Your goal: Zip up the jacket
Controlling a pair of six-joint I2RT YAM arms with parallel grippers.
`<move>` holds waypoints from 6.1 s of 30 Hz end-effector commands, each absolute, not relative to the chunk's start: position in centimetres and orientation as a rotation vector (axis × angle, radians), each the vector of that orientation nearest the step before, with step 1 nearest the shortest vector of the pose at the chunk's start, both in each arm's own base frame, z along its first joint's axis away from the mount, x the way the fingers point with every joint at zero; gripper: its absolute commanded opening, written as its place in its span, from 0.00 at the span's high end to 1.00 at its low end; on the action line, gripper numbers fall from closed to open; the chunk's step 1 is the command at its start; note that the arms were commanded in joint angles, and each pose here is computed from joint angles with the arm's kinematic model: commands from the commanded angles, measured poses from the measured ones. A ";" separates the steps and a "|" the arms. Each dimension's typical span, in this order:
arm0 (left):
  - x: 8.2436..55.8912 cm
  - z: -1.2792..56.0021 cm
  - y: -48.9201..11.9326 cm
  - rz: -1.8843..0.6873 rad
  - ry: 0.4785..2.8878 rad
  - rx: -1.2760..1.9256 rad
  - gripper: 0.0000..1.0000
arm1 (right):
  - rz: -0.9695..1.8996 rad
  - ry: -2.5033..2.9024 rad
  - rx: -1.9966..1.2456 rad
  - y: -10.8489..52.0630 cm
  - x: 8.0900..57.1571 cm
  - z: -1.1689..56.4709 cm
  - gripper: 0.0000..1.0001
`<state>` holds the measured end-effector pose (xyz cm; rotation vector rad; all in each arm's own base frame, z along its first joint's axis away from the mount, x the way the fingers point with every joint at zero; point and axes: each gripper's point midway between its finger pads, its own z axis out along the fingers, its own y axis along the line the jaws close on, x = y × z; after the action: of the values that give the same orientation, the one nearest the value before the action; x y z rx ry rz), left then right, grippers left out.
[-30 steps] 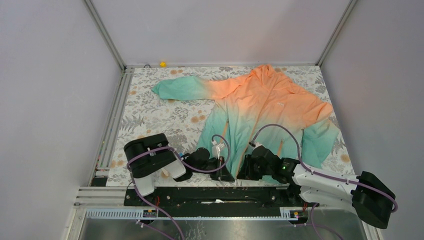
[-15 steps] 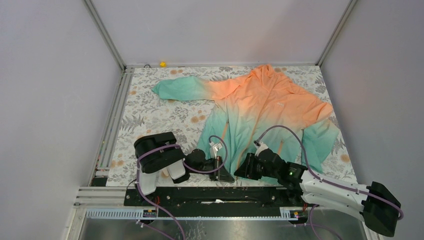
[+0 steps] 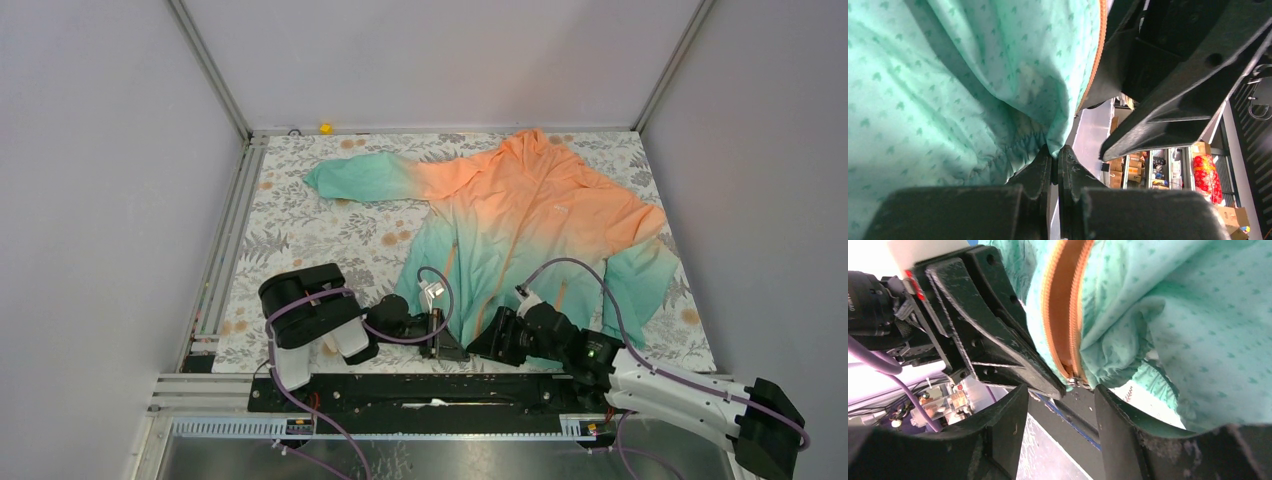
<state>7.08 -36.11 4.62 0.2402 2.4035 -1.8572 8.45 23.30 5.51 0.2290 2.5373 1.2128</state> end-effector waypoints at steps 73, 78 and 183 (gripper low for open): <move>10.6 12.4 -33.0 -2.224 2.210 0.048 1.00 | 0.539 1.230 -1.576 25.3 9.4 14.8 0.33; 10.5 12.3 -33.3 -2.239 2.224 0.072 1.00 | 0.527 1.135 -1.578 25.5 9.0 15.1 0.35; 10.6 13.9 -32.8 -2.251 2.155 0.062 1.00 | 0.252 1.121 -1.559 26.5 11.5 12.2 0.72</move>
<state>10.46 -32.91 10.70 -0.0723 2.3569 -2.1756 11.14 26.08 10.82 -1.6186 1.1275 0.2525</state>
